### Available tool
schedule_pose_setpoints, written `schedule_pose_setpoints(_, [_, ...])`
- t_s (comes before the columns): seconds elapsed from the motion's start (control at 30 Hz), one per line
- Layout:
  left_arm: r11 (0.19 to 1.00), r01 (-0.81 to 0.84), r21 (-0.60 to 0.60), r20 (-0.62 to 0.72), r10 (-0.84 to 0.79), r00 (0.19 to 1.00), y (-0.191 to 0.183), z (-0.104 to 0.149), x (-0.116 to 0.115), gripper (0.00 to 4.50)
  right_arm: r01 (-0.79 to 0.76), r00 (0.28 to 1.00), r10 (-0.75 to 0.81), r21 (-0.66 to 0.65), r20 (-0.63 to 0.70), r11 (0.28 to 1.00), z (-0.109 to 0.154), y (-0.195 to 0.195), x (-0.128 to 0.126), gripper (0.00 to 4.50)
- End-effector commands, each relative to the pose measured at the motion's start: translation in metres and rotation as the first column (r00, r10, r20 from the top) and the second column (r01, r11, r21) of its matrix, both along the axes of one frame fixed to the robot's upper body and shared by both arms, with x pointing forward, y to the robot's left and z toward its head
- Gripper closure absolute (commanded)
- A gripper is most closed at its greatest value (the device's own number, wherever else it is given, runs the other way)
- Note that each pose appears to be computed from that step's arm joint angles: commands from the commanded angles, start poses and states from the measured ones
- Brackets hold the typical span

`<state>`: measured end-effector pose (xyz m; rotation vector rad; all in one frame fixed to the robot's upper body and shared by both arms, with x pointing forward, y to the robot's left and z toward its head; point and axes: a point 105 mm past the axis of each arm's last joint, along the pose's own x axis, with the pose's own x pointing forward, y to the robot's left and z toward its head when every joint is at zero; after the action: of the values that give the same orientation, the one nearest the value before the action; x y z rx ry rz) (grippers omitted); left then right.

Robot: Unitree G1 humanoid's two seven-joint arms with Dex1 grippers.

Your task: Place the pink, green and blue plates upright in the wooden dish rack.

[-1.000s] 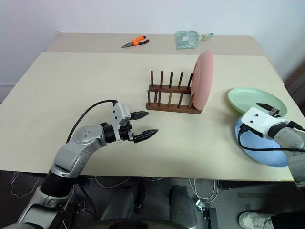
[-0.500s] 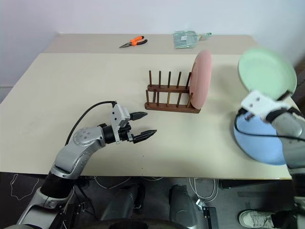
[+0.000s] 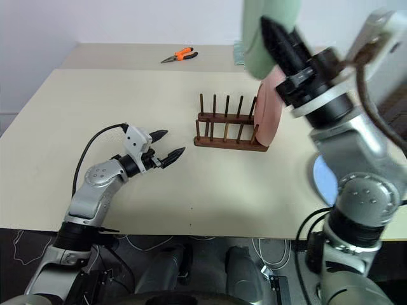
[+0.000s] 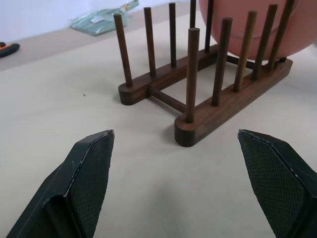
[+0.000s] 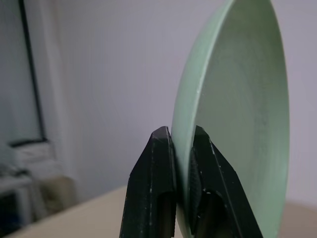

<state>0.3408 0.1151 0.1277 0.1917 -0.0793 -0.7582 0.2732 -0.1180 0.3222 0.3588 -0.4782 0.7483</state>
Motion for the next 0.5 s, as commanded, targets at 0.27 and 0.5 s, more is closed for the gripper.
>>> schedule_pose_setpoints(0.27, [0.995,0.085,-0.043,0.008,-0.084,0.996,-0.009,0.009,-0.022,0.37,0.121,0.979,-0.121,-0.009,-0.161,0.993,-0.04,0.013,0.023,4.45])
schedule_pose_setpoints(0.5, [0.994,0.103,-0.034,-0.008,-0.103,0.995,-0.013,0.007,-0.024,0.37,0.128,0.943,-0.156,-0.111,-0.295,0.986,-0.076,0.014,0.046,4.45])
